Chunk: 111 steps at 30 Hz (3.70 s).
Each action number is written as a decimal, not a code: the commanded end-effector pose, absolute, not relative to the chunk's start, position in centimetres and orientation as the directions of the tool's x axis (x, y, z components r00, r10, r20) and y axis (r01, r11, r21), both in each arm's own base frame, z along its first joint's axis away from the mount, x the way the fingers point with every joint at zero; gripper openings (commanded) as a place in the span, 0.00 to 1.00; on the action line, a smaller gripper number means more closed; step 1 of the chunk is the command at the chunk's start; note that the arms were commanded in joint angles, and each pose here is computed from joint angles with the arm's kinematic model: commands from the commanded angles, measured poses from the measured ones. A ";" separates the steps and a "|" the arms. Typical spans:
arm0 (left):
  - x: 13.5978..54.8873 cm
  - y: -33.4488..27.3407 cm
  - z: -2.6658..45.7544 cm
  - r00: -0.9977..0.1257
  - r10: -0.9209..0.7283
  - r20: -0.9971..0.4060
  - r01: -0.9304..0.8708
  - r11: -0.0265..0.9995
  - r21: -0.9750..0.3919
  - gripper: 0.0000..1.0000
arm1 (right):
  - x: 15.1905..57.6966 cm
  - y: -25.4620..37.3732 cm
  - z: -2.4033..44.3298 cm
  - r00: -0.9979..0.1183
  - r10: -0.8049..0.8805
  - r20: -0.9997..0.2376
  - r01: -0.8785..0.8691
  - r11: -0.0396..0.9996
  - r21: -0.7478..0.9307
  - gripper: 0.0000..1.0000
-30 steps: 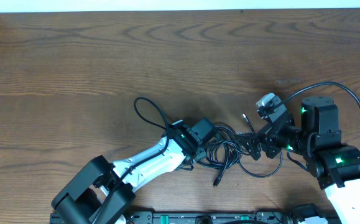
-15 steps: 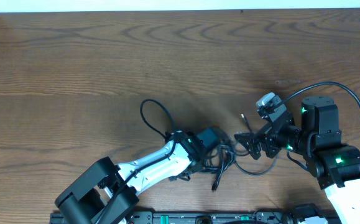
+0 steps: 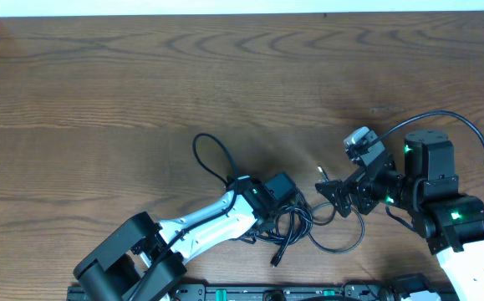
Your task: Untangle cables
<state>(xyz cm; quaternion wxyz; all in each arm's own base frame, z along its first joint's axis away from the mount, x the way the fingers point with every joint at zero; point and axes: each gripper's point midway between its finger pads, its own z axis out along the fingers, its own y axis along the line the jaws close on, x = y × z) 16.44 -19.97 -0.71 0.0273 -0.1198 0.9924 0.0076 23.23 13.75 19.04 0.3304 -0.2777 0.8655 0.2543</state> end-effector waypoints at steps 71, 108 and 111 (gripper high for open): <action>12.9 -30.8 33.1 -0.419 0.151 -0.896 0.900 0.198 -0.388 0.07 | 31.7 10.2 25.7 -0.303 -0.325 -0.896 -0.492 0.858 -0.145 0.54; 15.9 -30.6 35.7 -0.397 0.000 -0.918 0.872 0.313 -0.377 0.07 | 24.0 14.6 20.7 -0.539 -0.322 -0.778 -0.709 0.672 0.213 0.99; 15.8 -30.5 35.8 -0.382 0.000 -0.924 0.879 0.311 -0.363 0.07 | 23.2 15.4 21.1 -0.525 -0.320 -0.789 -0.745 0.622 0.243 0.99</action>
